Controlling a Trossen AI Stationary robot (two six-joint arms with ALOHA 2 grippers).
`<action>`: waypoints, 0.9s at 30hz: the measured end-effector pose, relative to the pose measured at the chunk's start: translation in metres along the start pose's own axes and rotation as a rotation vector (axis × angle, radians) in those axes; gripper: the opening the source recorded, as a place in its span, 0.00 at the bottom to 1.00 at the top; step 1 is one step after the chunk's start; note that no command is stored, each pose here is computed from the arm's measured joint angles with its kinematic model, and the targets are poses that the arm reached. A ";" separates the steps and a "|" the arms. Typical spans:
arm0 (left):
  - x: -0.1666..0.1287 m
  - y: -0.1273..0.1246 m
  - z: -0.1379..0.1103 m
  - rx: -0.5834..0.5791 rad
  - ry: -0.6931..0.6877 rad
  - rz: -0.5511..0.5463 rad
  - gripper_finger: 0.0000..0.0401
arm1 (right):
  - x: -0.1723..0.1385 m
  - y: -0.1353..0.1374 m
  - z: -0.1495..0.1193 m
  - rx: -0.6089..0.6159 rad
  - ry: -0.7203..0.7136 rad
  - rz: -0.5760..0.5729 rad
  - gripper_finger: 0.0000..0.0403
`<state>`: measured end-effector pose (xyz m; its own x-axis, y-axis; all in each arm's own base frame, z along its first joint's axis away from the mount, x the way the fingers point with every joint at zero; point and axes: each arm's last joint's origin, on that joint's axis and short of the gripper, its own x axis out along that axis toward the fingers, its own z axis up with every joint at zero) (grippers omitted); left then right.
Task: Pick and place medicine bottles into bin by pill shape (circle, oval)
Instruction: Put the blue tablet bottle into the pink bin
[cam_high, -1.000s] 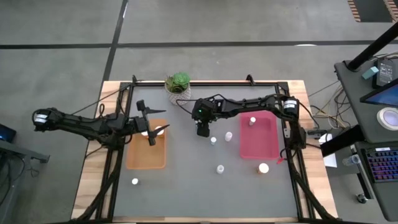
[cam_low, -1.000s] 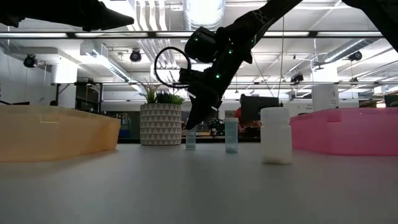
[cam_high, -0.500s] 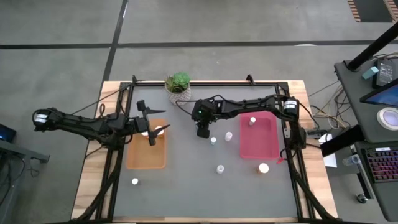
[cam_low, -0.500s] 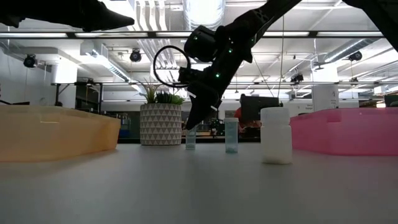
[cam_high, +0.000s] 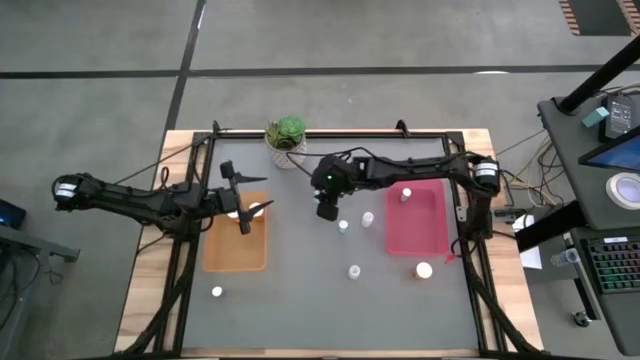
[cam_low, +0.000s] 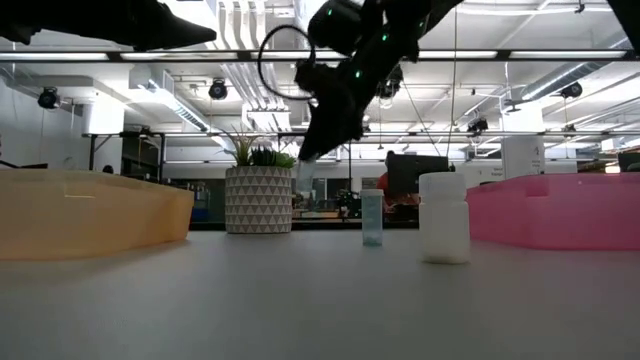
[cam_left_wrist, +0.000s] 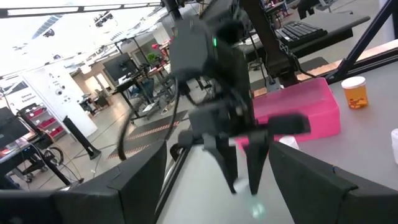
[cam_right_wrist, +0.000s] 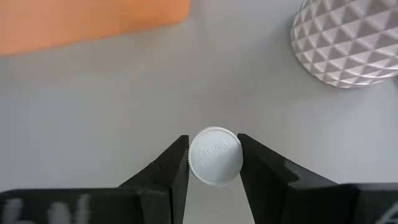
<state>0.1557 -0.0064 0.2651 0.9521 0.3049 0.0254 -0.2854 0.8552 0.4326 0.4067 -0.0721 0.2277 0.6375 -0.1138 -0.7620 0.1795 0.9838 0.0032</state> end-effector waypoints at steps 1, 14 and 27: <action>0.000 0.000 0.000 0.000 0.001 0.000 0.67 | -0.006 0.001 0.001 0.017 -0.003 0.001 0.29; 0.003 -0.003 -0.002 0.007 0.016 -0.008 0.67 | -0.080 0.051 0.002 0.095 -0.011 -0.010 0.29; 0.004 -0.003 -0.002 0.009 0.017 -0.008 0.67 | -0.133 0.089 -0.036 0.205 0.036 -0.094 0.29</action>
<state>0.1604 -0.0070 0.2620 0.9524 0.3048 0.0067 -0.2765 0.8542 0.4404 0.3109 0.0354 0.3066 0.5846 -0.1954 -0.7875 0.3876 0.9199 0.0595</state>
